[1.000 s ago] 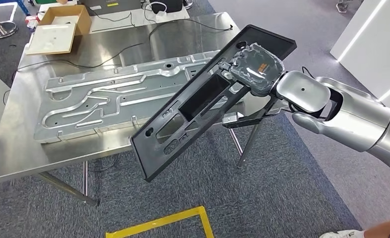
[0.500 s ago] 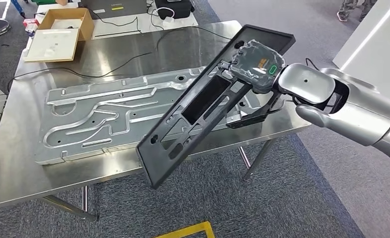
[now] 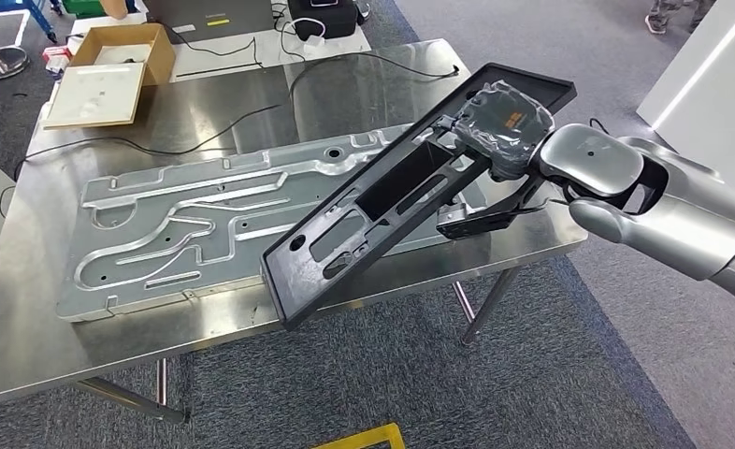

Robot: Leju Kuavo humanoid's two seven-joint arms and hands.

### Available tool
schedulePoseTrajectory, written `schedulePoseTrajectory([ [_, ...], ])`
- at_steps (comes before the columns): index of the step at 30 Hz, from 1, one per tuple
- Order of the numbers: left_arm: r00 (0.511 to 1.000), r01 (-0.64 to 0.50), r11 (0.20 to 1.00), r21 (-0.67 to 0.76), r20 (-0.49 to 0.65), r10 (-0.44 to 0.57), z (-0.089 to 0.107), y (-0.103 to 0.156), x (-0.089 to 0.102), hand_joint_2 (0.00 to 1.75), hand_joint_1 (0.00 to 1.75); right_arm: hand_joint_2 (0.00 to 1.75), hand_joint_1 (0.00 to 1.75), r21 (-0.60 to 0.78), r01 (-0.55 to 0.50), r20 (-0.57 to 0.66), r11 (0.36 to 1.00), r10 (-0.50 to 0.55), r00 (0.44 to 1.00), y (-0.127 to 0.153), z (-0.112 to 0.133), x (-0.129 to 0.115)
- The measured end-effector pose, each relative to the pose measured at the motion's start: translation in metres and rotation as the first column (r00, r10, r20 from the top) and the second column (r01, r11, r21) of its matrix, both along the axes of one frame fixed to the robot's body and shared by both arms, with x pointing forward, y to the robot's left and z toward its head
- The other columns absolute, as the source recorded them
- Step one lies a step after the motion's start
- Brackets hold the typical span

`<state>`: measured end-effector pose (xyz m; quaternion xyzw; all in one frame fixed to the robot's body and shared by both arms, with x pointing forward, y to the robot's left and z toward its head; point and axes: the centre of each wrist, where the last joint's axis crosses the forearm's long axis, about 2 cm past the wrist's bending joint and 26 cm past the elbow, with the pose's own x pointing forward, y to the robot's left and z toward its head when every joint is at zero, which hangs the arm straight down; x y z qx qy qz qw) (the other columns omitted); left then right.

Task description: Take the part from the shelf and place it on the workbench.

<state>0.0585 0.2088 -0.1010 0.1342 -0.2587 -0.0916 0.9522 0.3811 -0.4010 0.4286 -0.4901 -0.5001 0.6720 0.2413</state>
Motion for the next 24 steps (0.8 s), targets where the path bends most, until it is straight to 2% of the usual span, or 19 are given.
schedulePoseTrajectory([
  [17, 1.000, -0.005, 1.000, 0.000, -0.002, 0.005, 0.000, 0.000, 0.001, 1.75, 0.00, 1.75, 1.75, 0.002, 0.031, -0.013, 1.000, -0.031, 0.999, -0.012, 0.005, -0.009],
  [21, 1.000, 0.003, 1.000, 0.000, -0.013, -0.003, 0.000, 0.000, 0.002, 1.75, 0.00, 1.75, 1.75, 0.002, 0.142, -0.025, 0.990, -0.142, 0.989, -0.029, 0.009, -0.004],
  [24, 1.000, 0.008, 1.000, -0.005, -0.015, -0.008, 0.000, 0.000, 0.002, 1.75, 0.00, 1.75, 1.75, 0.018, 0.255, -0.019, 0.967, -0.255, 0.967, -0.059, 0.017, 0.004],
])
